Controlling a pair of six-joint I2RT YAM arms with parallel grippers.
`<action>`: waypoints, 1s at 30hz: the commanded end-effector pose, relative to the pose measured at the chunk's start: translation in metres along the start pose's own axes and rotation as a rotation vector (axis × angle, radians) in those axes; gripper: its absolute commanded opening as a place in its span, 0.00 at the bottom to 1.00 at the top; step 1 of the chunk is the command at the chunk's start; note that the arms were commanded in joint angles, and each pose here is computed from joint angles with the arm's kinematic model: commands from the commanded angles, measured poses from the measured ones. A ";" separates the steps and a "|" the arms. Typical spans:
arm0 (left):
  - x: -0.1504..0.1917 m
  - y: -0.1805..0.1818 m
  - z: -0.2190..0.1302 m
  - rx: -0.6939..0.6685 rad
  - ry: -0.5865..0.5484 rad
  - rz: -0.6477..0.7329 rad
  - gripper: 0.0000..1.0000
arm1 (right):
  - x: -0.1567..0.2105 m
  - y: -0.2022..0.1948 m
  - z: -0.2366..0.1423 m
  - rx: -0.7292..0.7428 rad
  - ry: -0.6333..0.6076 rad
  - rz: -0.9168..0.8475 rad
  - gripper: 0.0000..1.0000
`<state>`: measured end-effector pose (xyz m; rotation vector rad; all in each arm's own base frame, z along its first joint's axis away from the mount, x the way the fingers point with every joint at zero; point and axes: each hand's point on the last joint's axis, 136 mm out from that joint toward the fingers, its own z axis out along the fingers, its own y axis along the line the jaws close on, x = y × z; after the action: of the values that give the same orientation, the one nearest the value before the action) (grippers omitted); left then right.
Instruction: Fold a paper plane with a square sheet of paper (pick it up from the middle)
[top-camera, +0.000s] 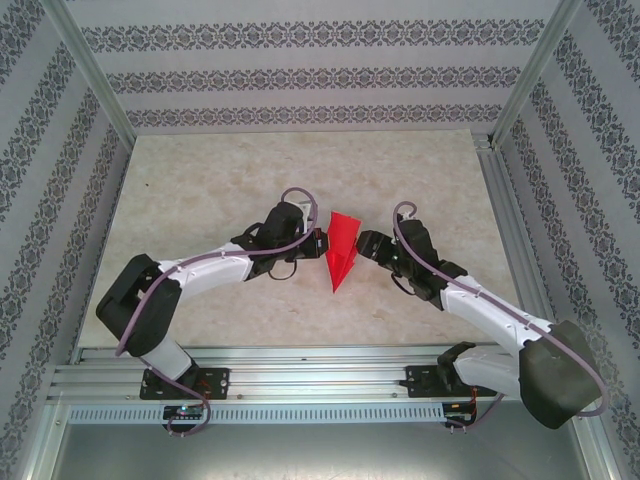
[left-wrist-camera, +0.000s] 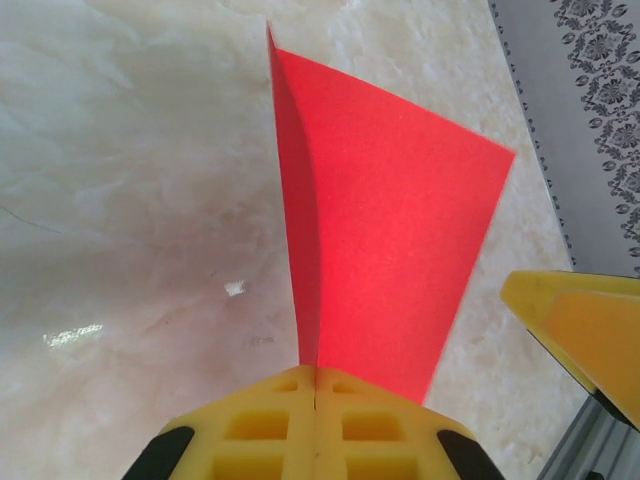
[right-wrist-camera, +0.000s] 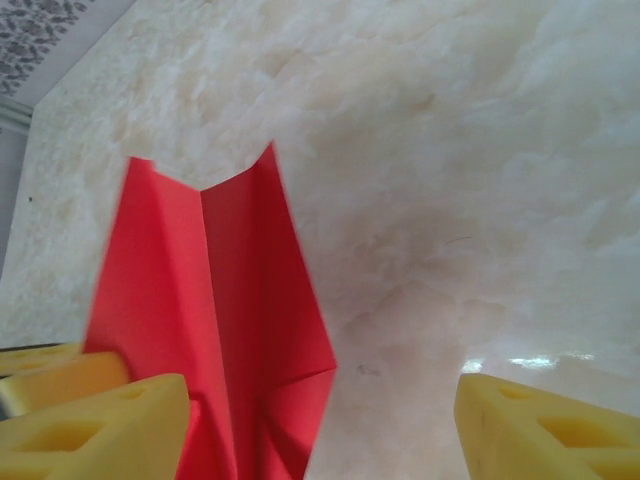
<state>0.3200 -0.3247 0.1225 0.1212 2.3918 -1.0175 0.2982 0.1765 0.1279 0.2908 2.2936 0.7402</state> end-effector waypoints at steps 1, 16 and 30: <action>0.001 0.007 0.011 0.064 -0.006 -0.041 0.00 | -0.004 0.017 -0.002 -0.013 -0.014 -0.042 0.67; 0.028 0.071 0.025 -0.001 0.036 -0.197 0.00 | 0.050 0.035 0.038 0.073 0.171 -0.221 0.62; 0.034 0.078 0.030 0.002 0.068 -0.217 0.00 | 0.081 0.048 0.063 0.095 0.288 -0.288 0.55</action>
<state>0.3212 -0.2922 0.0367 -0.1021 2.5276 -1.0904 0.2807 0.2699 0.0730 -0.0827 2.5711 0.5693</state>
